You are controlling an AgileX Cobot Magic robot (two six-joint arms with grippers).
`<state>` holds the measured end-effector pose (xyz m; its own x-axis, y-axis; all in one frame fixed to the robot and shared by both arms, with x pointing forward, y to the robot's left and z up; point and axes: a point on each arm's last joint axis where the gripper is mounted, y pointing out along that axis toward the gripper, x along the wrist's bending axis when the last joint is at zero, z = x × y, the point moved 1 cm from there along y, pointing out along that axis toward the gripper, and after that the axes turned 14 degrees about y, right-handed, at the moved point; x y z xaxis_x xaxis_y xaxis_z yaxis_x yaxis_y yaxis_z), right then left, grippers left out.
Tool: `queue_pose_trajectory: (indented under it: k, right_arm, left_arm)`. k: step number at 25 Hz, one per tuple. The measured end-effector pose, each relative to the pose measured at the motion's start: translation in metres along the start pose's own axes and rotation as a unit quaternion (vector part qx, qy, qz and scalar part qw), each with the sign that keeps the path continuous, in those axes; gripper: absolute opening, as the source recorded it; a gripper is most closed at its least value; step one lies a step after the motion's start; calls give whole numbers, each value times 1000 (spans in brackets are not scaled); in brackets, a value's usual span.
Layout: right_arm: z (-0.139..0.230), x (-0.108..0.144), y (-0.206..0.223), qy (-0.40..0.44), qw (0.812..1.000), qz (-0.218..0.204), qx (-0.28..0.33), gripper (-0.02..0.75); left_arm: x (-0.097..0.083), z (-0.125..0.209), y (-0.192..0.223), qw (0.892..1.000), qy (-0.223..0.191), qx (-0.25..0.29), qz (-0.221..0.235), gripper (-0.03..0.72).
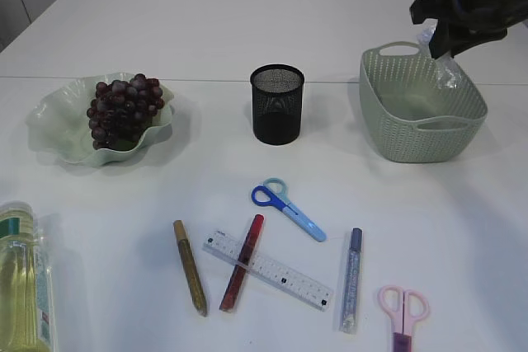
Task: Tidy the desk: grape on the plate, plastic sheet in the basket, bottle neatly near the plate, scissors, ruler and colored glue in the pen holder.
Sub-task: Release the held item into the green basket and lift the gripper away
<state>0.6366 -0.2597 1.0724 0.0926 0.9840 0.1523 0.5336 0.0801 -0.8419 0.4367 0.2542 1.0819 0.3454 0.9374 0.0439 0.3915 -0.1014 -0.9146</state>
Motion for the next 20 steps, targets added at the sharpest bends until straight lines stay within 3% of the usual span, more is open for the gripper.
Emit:
queue_pose_trajectory:
  k: [7, 14, 20]
  right_arm:
    - [-26, -18, 48, 21, 1000, 19, 7, 185]
    - [-25, -21, 89, 63, 997, 27, 34, 508]
    - [-30, -18, 80, 68, 997, 25, 40, 571]
  left_arm:
    - [0, 0, 0, 1000, 0, 0, 1, 435]
    - [0, 1, 0, 1000, 0, 3, 1, 435]
    - [-1, 0, 0, 1000, -2, 2, 4, 435]
